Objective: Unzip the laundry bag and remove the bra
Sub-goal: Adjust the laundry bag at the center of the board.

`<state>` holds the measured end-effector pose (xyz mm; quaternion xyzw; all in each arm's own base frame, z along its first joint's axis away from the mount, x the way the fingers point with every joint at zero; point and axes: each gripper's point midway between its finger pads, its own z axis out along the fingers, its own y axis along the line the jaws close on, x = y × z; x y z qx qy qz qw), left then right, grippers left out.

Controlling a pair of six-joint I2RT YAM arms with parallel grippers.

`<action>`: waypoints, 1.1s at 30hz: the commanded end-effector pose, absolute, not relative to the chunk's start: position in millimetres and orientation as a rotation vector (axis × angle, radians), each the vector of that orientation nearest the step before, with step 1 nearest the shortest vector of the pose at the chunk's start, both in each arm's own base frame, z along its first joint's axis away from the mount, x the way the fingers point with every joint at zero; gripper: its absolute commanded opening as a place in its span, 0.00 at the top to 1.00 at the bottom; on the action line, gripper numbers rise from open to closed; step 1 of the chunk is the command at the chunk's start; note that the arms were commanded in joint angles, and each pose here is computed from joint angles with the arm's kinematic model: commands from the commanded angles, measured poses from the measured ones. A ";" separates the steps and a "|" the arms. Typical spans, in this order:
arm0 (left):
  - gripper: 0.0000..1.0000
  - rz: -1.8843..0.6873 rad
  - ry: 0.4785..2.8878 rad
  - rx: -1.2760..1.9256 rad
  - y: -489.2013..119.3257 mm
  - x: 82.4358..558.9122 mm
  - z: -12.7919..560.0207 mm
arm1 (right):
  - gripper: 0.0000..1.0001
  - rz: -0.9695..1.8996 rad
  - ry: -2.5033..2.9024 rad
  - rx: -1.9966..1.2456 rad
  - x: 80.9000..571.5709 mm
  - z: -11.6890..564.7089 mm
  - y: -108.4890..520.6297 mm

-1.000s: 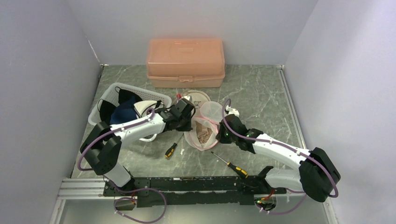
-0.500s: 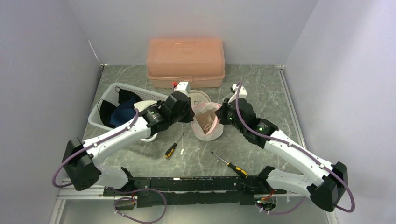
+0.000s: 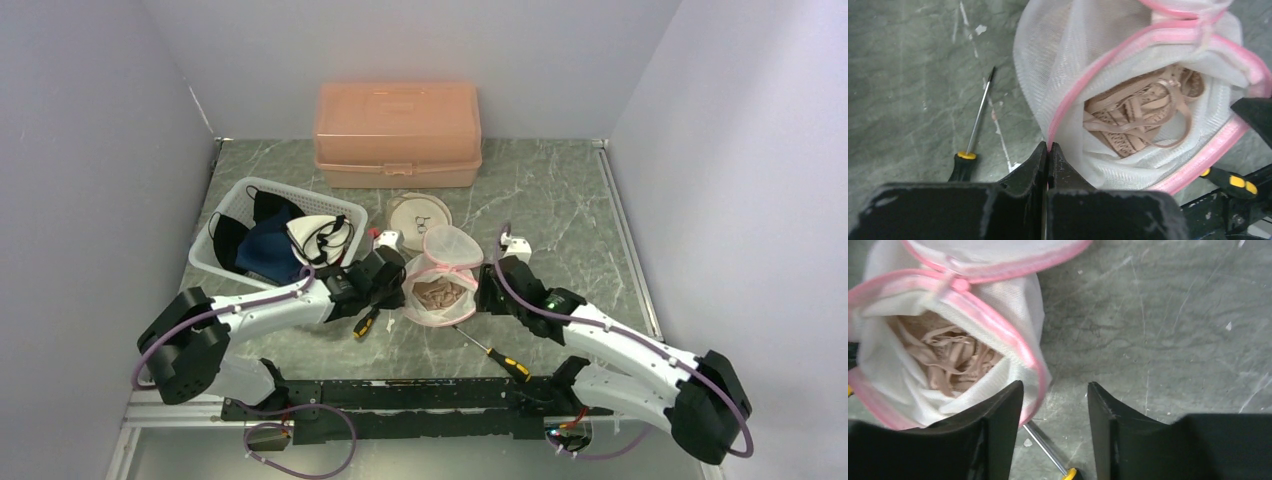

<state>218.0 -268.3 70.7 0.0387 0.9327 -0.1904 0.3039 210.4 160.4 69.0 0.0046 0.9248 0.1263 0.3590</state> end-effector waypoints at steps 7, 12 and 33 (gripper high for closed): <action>0.97 -0.649 2.350 0.104 -306.2 235.6 112.9 | 0.40 0.685 2.131 -0.098 222.1 177.2 211.1; 0.97 -0.652 2.357 0.103 -311.2 235.6 110.5 | 0.41 0.803 2.194 -0.160 223.6 160.7 244.8; 0.97 -0.616 2.423 0.103 -317.1 235.1 95.0 | 0.40 0.448 2.349 -0.037 255.9 74.1 223.3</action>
